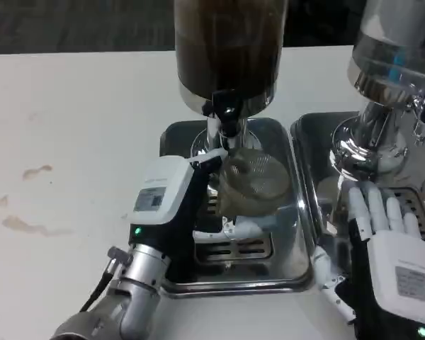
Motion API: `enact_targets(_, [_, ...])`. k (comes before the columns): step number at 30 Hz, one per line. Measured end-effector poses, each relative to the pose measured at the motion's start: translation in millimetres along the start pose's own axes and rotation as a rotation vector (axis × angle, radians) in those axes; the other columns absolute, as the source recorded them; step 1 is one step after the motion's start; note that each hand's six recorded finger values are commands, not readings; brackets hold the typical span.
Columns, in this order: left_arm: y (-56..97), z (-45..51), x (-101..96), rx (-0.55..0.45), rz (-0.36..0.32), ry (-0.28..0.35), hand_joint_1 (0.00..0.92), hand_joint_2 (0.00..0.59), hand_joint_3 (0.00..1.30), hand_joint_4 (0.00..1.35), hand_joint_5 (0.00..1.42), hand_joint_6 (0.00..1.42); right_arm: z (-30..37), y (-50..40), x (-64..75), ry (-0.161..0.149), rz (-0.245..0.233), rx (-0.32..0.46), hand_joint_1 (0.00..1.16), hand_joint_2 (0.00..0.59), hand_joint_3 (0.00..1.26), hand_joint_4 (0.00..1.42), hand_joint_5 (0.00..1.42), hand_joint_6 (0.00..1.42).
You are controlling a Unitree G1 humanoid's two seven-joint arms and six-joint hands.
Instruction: Grasp the cup under the faucet to collect the drink, then remove the cup.
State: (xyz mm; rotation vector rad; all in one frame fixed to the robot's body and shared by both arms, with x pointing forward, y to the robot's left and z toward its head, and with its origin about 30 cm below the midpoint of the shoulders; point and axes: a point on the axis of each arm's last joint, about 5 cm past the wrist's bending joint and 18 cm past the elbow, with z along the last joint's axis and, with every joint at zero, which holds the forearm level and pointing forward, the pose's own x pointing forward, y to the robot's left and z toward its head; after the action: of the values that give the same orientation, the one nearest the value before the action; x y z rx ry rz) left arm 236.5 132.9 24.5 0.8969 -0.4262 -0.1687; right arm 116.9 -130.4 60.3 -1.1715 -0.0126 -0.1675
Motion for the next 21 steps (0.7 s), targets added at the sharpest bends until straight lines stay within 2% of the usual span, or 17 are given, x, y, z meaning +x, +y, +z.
enact_targets(5, [-2.2,-2.0,-3.7,0.037,0.023,0.004,0.639,0.018,0.95,1.09,1.19,1.28,-0.1,0.0,-0.2,0.001,0.000,0.000,0.08,0.523,0.04,0.00,0.00,0.00])
enact_targets(7, [-2.5,-2.9,-4.8,0.047,0.024,0.011,0.645,0.001,0.92,1.06,1.17,1.26,0.0,0.0,-0.1,0.000,0.000,0.000,0.08,0.523,0.04,0.00,0.00,0.00])
enact_targets(8, [-2.6,-3.2,-5.2,0.050,0.026,0.013,0.638,0.000,0.86,0.98,1.09,1.18,0.1,0.1,-0.1,0.000,0.000,0.001,0.08,0.523,0.04,0.00,0.00,0.00])
enact_targets(10, [-2.8,-3.7,-5.9,0.056,0.032,0.018,0.564,0.000,0.74,0.83,0.98,1.04,0.3,0.1,0.1,0.000,0.000,0.002,0.08,0.523,0.04,0.00,0.00,0.00])
enact_targets(11, [-2.5,-4.3,-6.1,0.060,0.033,0.022,0.489,0.019,0.68,0.75,0.94,0.98,0.3,0.0,0.2,0.000,-0.001,0.002,0.08,0.523,0.04,0.00,0.00,0.00])
enact_targets(13, [-1.8,-5.6,-7.3,0.062,0.033,0.029,0.356,0.041,0.57,0.66,0.87,0.84,0.4,-0.1,0.4,-0.001,-0.001,0.002,0.08,0.523,0.04,0.00,0.00,0.00])
enact_targets(14, [-1.1,-6.4,-7.9,0.059,0.030,0.038,0.319,0.048,0.51,0.64,0.86,0.80,0.4,-0.2,0.8,-0.001,-0.003,0.002,0.08,0.523,0.04,0.00,0.00,0.00])
enact_targets(16, [0.1,-7.7,-8.5,0.050,0.015,0.056,0.256,0.051,0.37,0.50,0.70,0.64,0.4,-0.4,1.4,-0.001,-0.005,0.004,0.08,0.523,0.04,0.00,0.00,0.00])
enact_targets(18, [1.1,-8.3,-8.7,0.043,0.009,0.060,0.215,0.053,0.29,0.41,0.60,0.52,0.4,-0.5,1.6,-0.001,-0.005,0.005,0.08,0.523,0.04,0.00,0.00,0.01])
enact_targets(20, [1.8,-9.0,-9.4,0.039,-0.005,0.061,0.177,0.046,0.23,0.35,0.55,0.45,0.6,-0.7,2.5,-0.003,-0.006,0.010,0.08,0.523,0.04,0.00,0.00,0.01])
enact_targets(21, [1.9,-9.4,-10.1,0.036,-0.010,0.065,0.116,0.035,0.19,0.31,0.53,0.44,0.9,-0.9,3.2,-0.005,-0.008,0.012,0.08,0.523,0.04,0.00,0.00,0.01])
